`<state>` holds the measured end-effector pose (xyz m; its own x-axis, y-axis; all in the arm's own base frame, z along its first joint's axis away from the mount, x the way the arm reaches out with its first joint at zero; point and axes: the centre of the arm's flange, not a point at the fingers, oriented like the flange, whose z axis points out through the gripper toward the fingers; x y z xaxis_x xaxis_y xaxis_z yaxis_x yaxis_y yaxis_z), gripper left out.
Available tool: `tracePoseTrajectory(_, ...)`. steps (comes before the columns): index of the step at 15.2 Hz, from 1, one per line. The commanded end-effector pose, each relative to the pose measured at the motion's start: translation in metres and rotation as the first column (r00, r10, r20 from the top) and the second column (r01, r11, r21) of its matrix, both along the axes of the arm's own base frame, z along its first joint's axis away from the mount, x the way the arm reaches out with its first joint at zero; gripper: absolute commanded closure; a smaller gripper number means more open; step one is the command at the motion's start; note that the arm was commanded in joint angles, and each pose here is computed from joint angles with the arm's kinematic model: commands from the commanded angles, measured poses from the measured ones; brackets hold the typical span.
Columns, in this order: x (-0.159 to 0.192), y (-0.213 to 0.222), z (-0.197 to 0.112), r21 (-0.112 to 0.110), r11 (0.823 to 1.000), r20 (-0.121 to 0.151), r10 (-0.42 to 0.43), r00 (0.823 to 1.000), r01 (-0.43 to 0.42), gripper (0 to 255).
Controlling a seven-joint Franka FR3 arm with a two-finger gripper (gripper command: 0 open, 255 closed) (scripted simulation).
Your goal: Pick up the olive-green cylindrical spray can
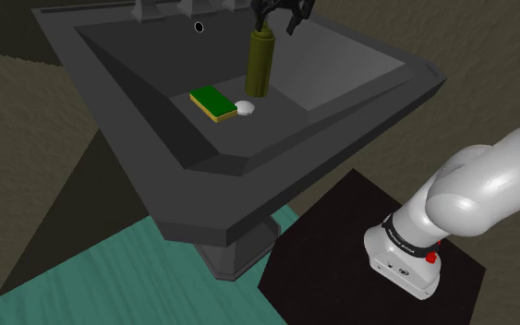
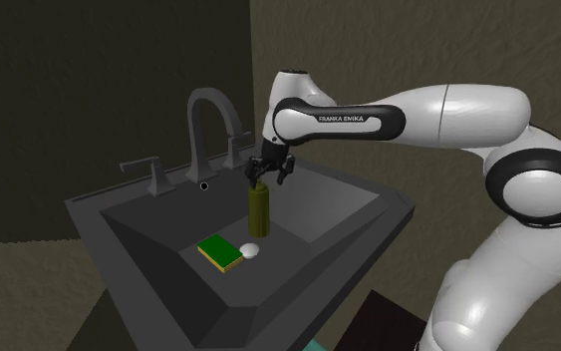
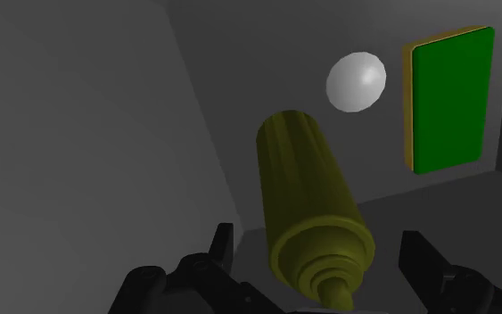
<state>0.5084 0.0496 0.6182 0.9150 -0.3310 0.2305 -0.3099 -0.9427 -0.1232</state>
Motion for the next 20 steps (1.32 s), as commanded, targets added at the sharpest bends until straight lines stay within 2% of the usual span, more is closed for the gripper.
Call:
tracePoseTrajectory(1, 0.020, 0.001, 0.009, 0.024, 0.999, 0.025, -0.028, 0.999, 0.028, 0)
tracePoseTrajectory(9, 0.023, 0.001, -0.030, 0.027, 0.999, 0.028, -0.032, 0.999, 0.031, 0)
tracePoseTrajectory(11, 0.023, 0.001, -0.030, 0.027, 0.999, 0.028, -0.032, 0.999, 0.031, 0)
tracePoseTrajectory(12, 0.023, 0.001, -0.030, 0.027, 0.999, 0.028, -0.032, 0.999, 0.031, 255)
tracePoseTrajectory(20, 0.022, 0.001, -0.030, 0.027, 0.999, 0.028, -0.032, 0.999, 0.031, 255)
